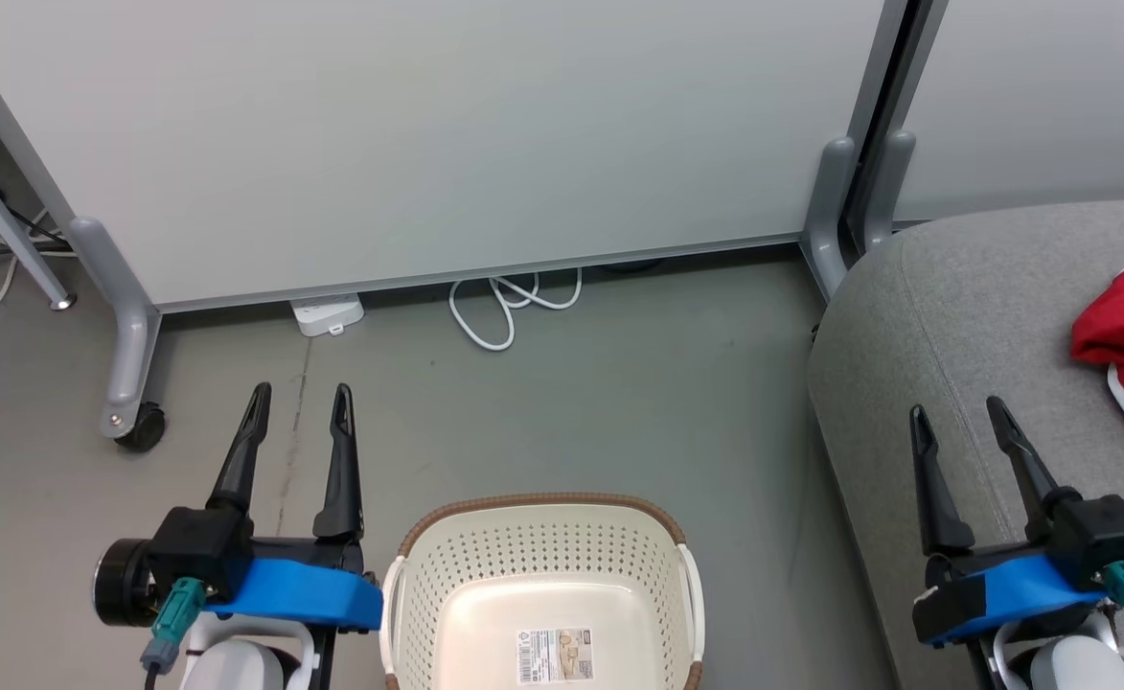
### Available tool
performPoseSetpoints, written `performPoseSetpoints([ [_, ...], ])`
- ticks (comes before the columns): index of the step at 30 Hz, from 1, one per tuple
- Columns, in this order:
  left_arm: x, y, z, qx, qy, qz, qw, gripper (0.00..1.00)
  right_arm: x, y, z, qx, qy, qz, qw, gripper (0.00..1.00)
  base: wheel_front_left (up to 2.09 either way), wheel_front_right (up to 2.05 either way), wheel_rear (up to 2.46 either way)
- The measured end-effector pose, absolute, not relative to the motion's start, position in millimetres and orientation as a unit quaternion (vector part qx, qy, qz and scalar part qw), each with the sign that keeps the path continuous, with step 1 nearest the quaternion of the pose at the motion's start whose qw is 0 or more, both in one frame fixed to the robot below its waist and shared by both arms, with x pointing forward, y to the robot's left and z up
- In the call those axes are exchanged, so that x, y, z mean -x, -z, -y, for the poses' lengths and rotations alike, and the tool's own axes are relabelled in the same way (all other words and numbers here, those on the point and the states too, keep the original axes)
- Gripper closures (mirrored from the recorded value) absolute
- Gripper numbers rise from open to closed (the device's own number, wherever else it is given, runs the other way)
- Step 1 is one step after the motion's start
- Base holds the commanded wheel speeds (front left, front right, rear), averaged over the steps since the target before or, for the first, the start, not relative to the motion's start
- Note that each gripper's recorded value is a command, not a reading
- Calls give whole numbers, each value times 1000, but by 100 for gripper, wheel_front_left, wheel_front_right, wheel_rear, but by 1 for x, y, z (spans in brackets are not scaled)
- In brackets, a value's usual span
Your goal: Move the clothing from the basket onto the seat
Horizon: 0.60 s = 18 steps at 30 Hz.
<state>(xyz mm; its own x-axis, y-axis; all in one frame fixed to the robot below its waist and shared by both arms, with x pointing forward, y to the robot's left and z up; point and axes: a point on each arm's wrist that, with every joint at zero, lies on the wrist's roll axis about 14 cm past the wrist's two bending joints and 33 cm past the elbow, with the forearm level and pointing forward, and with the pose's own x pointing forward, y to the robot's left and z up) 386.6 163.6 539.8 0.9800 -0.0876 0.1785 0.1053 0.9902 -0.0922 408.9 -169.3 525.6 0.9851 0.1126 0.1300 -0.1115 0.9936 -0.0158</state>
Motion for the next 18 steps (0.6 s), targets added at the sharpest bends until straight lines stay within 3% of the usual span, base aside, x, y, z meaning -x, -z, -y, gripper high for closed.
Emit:
performPoseSetpoints([
  [18,-360,-517,-173,67,34,56,996,0,-388,-501,164,-14,-57,29,998,0,0,0,0],
])
